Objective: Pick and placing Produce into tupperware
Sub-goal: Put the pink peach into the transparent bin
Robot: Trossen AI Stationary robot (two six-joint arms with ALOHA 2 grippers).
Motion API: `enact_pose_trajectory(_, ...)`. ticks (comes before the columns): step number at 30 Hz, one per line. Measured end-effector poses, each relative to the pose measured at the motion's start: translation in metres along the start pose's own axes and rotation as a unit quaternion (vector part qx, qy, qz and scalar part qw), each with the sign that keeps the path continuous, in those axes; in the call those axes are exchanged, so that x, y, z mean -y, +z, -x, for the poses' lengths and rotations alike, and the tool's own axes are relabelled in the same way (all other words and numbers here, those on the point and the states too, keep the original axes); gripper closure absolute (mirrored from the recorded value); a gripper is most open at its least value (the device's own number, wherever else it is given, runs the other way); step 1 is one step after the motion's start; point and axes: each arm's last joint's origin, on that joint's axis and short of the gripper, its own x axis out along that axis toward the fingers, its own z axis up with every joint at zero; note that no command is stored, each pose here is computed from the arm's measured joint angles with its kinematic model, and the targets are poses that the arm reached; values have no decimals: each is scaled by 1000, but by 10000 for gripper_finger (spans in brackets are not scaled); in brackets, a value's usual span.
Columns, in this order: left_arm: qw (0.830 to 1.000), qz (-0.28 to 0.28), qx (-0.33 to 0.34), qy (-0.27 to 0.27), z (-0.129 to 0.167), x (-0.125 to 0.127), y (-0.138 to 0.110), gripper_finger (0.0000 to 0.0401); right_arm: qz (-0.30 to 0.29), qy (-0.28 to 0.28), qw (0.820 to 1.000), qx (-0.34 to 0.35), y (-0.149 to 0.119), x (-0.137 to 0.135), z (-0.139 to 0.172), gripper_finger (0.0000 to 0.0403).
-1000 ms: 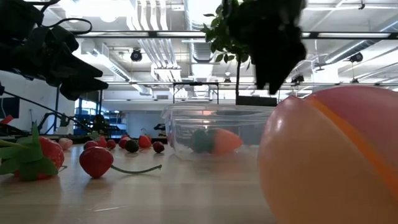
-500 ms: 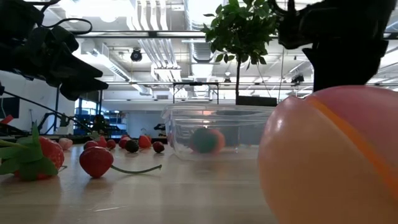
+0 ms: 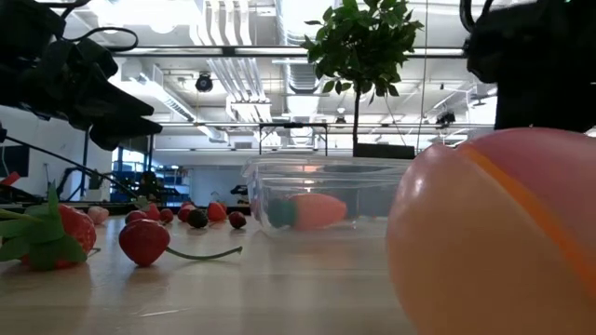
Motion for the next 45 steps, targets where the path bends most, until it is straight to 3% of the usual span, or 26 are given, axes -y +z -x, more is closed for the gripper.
enact_pose_trajectory(3, 1000, 0, -1, 0, 0, 0, 0, 163, -22, 60, 995, -70, 6, 8, 3, 154)
enact_pose_trajectory(7, 1000, 0, -1, 0, 0, 0, 0, 163, -98, 144, 973, -150, 15, 17, -7, 154)
enact_pose_trajectory(9, 1000, 0, 0, 0, 0, 0, 0, 163, -104, 192, 966, -137, 20, 19, -10, 154)
enact_pose_trajectory(12, 1000, 0, 0, 0, 0, 0, 0, 163, -59, 228, 969, -69, 27, 17, -11, 154)
enact_pose_trajectory(15, 1000, 0, -1, 0, 0, 0, 0, 163, -8, 196, 981, -13, 30, 19, -10, 154)
enact_pose_trajectory(19, 1000, 0, 0, 0, 0, 0, 0, 163, 83, 134, 988, -2, 28, 27, -14, 154)
enact_pose_trajectory(29, 1000, 0, 0, 0, 0, 0, 0, 163, 254, 128, 959, 8, 27, 28, -14, 160)
enact_pose_trajectory(39, 1000, 0, -1, 1, 0, 0, 0, 163, 259, 137, 956, 13, 28, 25, -13, 153)
enact_pose_trajectory(45, 1000, 0, 0, 1, 0, 0, 0, 163, 342, 132, 930, 23, 27, 26, -14, 159)
